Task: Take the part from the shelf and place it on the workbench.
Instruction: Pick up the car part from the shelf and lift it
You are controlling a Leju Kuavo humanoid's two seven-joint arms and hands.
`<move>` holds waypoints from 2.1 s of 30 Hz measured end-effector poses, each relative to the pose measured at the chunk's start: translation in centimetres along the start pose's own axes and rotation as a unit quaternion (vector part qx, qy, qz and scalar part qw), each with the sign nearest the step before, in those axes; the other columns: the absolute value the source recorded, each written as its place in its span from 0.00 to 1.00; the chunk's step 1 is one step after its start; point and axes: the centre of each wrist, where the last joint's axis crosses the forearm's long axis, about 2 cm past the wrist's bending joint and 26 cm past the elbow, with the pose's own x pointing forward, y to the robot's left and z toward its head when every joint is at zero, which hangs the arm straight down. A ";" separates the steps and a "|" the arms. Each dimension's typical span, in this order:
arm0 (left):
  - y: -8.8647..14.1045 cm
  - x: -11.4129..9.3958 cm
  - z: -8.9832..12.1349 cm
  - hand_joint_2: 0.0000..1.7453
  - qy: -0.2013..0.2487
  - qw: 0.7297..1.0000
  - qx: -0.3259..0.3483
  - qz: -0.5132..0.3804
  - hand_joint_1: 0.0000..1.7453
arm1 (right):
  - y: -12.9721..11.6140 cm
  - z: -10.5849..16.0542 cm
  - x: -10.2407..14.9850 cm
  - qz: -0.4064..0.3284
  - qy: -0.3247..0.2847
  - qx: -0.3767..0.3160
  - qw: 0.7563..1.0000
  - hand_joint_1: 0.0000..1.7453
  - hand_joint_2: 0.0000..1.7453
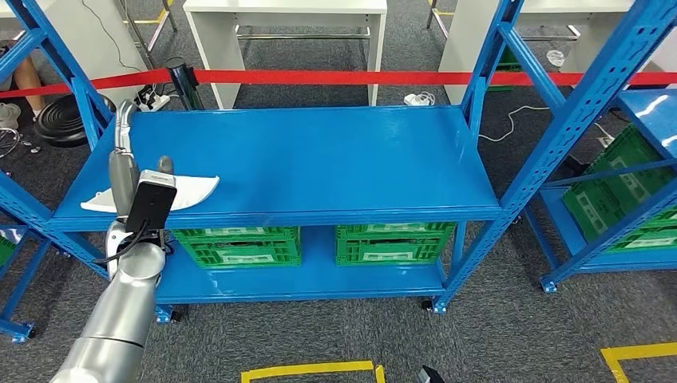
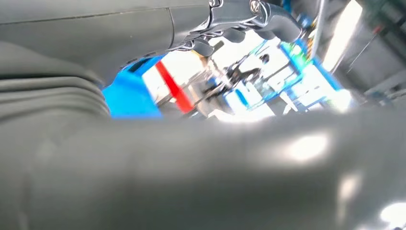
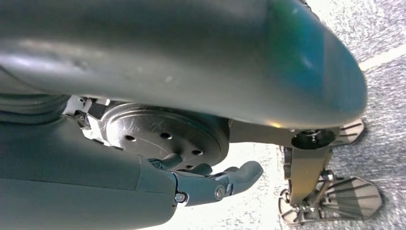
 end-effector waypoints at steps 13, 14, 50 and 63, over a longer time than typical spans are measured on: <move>-0.2 -1.3 -0.3 1.00 0.073 0.992 -0.090 0.053 0.00 | 0.5 -0.1 -0.4 0.003 0.003 0.004 1.000 0.00 0.00; 0.0 -1.6 -0.5 1.00 0.078 0.991 -0.094 0.049 0.00 | 0.5 -0.1 -0.4 0.004 0.002 0.005 1.000 0.00 0.00; 4.9 -6.3 0.3 1.00 0.384 0.878 -0.217 0.185 0.00 | 0.3 -0.1 -0.5 -0.031 -0.013 0.036 0.999 0.00 0.00; 6.8 -6.7 -0.6 1.00 0.412 0.874 -0.210 0.148 0.00 | -0.2 -0.1 -0.6 -0.098 -0.023 0.051 0.994 0.00 0.00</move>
